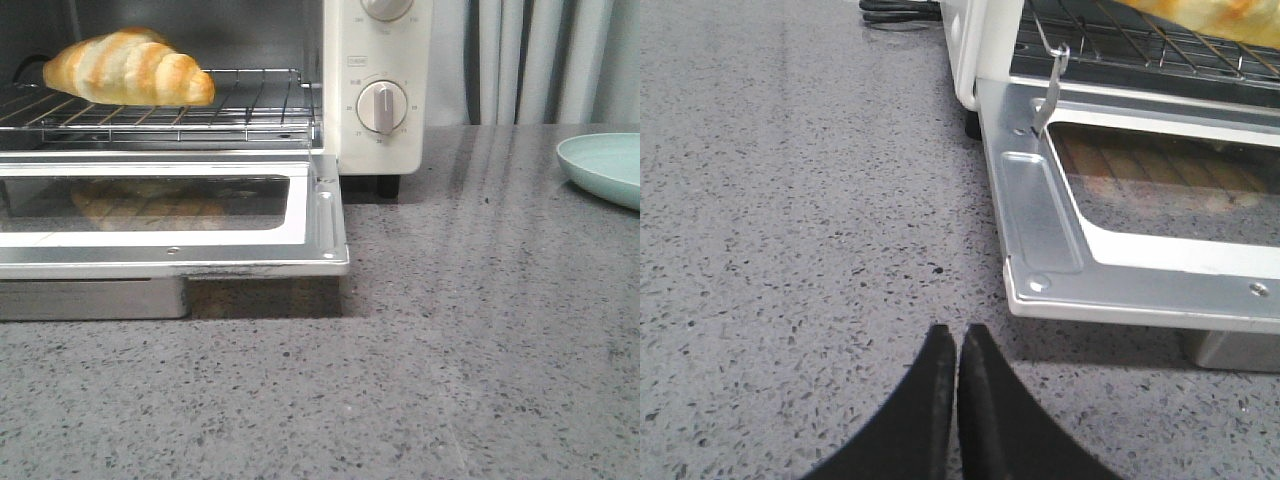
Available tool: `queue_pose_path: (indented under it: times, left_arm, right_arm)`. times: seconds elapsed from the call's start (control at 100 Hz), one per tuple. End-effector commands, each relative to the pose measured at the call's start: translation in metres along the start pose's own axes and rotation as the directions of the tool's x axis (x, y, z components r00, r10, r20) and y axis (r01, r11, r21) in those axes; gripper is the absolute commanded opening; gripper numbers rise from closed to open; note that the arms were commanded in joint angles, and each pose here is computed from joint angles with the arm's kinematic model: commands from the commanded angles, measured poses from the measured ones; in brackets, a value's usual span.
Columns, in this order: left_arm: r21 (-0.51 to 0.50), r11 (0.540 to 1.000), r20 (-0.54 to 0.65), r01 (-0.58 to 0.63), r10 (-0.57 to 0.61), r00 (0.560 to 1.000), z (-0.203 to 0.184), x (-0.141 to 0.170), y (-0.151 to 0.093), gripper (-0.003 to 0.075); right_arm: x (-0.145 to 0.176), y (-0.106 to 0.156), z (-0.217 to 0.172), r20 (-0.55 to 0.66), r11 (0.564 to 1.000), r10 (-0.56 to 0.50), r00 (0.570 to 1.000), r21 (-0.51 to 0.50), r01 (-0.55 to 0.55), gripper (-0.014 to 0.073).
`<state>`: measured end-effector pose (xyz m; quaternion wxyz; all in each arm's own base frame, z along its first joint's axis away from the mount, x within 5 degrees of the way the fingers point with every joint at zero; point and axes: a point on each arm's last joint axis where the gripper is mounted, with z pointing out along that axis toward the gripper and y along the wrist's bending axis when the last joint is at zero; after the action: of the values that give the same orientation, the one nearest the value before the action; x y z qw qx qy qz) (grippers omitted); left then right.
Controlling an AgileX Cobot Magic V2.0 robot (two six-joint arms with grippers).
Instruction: Put bread in oven
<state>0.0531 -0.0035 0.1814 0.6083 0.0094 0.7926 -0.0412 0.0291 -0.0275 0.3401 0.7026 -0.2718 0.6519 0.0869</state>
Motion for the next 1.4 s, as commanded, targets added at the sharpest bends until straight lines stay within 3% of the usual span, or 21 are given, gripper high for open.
queue_pose_path:
  times: [0.0, 0.16, 0.3, 0.44, 0.55, 0.66, 0.73, 0.84, 0.89, 0.98, 1.15, 1.39]
  left_arm:
    - [0.005, 1.0, 0.045, 0.017, -0.017, 0.999, 0.0, 0.003, 0.0, -0.0021]
    - [0.005, 1.0, 0.045, 0.017, -0.017, 0.999, 0.0, 0.003, 0.0, -0.0021]
    - [0.005, 1.0, 0.045, 0.017, -0.017, 0.999, 0.0, 0.003, 0.0, -0.0021]
    - [0.005, 1.0, 0.045, 0.017, -0.017, 0.999, 0.0, 0.003, 0.0, -0.0021]
    - [0.005, 1.0, 0.045, 0.017, -0.017, 0.999, 0.0, 0.003, 0.0, -0.0021]
    - [0.005, 1.0, 0.045, 0.017, -0.017, 0.999, 0.0, 0.003, 0.0, -0.0021]
    - [0.005, 1.0, 0.045, 0.017, -0.017, 0.999, 0.0, 0.003, 0.0, -0.0021]
    - [0.005, 1.0, 0.045, 0.017, -0.017, 0.999, 0.0, 0.003, 0.0, -0.0021]
    - [0.005, 1.0, 0.045, 0.017, -0.017, 0.999, 0.0, 0.003, 0.0, -0.0021]
    - [0.005, 1.0, 0.045, 0.017, -0.017, 0.999, 0.0, 0.003, 0.0, -0.0021]
    - [0.005, 1.0, 0.045, 0.017, -0.017, 0.999, 0.0, 0.003, 0.0, -0.0021]
    - [0.005, 1.0, 0.045, 0.017, -0.017, 0.999, 0.0, 0.003, 0.0, -0.0021]
  right_arm:
    - [-0.012, -0.002, -0.001, 0.076, 1.0, -0.021, 0.997, 0.007, 0.021, -0.007]
    - [-0.01, -0.001, 0.0, 0.069, 1.0, -0.028, 0.997, 0.009, 0.027, -0.007]
    - [0.012, 0.002, 0.007, -0.077, 0.995, -0.064, 0.995, 0.067, 0.069, -0.007]
    - [0.021, 0.019, 0.017, -0.003, 0.993, -0.076, 0.997, 0.085, 0.076, -0.007]
    - [0.04, 0.036, 0.026, -0.007, 0.995, 0.064, 0.998, 0.072, -0.063, -0.007]
    - [0.067, 0.048, 0.037, 0.007, 0.97, 0.209, 0.978, 0.126, -0.208, -0.007]
    - [0.09, 0.053, 0.044, 0.038, 0.952, 0.247, 0.968, 0.176, -0.25, -0.007]
    - [0.123, 0.057, 0.048, 0.05, 0.937, 0.205, 0.977, 0.278, -0.211, -0.007]
    - [0.128, 0.053, 0.046, -0.035, 0.921, 0.213, 0.976, 0.34, -0.189, -0.007]
    - [0.135, 0.052, 0.044, -0.08, 0.903, 0.228, 0.97, 0.39, -0.18, -0.007]
    - [0.15, 0.057, 0.036, -0.197, 0.882, 0.319, 0.927, 0.42, -0.214, -0.007]
    - [0.15, 0.057, 0.036, -0.242, 0.914, 0.211, 0.947, 0.393, -0.103, -0.007]
